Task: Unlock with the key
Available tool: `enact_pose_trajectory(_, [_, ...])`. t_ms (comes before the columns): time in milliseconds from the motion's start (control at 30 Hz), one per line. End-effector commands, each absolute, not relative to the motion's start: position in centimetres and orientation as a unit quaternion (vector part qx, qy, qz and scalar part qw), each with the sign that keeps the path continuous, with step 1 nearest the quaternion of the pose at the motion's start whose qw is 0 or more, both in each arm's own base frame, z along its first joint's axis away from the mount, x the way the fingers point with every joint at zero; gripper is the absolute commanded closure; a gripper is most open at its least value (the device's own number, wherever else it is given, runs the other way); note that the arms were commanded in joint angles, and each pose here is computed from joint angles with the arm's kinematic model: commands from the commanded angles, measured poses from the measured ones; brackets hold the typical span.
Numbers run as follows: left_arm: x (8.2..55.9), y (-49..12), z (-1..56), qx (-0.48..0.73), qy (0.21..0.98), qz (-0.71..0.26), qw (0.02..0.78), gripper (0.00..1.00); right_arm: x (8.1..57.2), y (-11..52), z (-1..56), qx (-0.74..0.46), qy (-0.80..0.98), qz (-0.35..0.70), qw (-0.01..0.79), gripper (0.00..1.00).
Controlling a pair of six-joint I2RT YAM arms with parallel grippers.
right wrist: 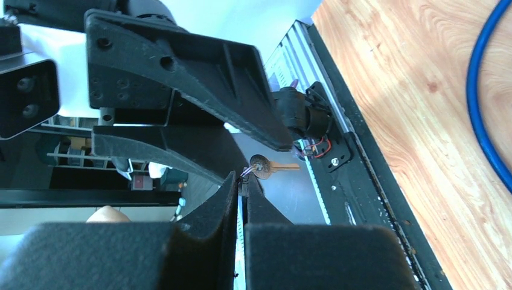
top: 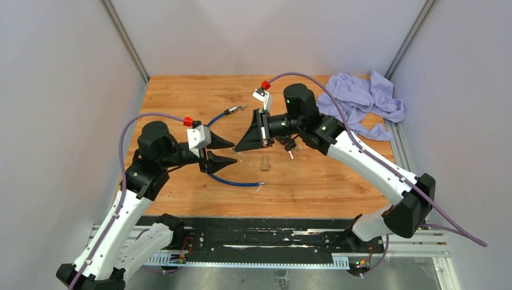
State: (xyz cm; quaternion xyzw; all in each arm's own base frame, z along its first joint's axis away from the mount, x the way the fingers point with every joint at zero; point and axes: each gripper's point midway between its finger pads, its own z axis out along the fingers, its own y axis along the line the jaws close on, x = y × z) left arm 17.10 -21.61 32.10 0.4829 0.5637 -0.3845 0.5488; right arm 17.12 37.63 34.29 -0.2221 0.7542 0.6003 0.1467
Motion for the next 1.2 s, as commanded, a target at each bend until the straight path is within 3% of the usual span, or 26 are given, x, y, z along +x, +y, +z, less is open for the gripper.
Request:
enact_pose_trajectory(0, [16.8, -22.3, 32.8, 0.469, 0.553, -0.415, 0.55, 0.48, 15.2, 37.9, 36.8, -0.24, 0.724, 0.632, 0.142, 0.99])
enact_pose_trajectory(167, [17.0, -22.1, 32.3, 0.476, 0.553, -0.403, 0.553, 0.53, 14.7, 38.0, 37.2, -0.244, 0.718, 0.637, 0.14, 0.99])
enact_pose_trajectory(433, [17.5, -21.8, 32.4, 0.473, 0.552, -0.385, 0.568, 0.69, 14.5, 38.0, 36.8, -0.243, 0.72, 0.635, 0.135, 0.99])
enact_pose_trajectory(767, [18.2, -21.1, 31.9, 0.486, 0.554, -0.342, 0.584, 1.0, 14.4, 38.0, 36.3, -0.239, 0.722, 0.635, 0.134, 0.99])
enact_pose_trajectory(900, [19.2, -20.3, 32.7, 0.501, 0.536, -0.285, 0.616, 1.0, 14.4, 37.9, 36.0, -0.235, 0.725, 0.634, 0.133, 0.89])
enact_pose_trajectory(967, [19.8, -19.7, 33.0, 0.52, 0.519, -0.239, 0.635, 1.0, 14.4, 37.9, 35.8, -0.233, 0.727, 0.632, 0.133, 0.76])
enact_pose_trajectory(1033, [20.9, -18.8, 33.5, 0.539, 0.497, -0.17, 0.658, 1.0, 14.5, 37.8, 35.7, -0.233, 0.728, 0.631, 0.135, 0.66])
enact_pose_trajectory(1167, [22.3, -17.0, 35.0, 0.605, 0.392, 0.002, 0.693, 1.0, 15.1, 37.5, 36.0, -0.226, 0.73, 0.626, 0.156, 0.56])
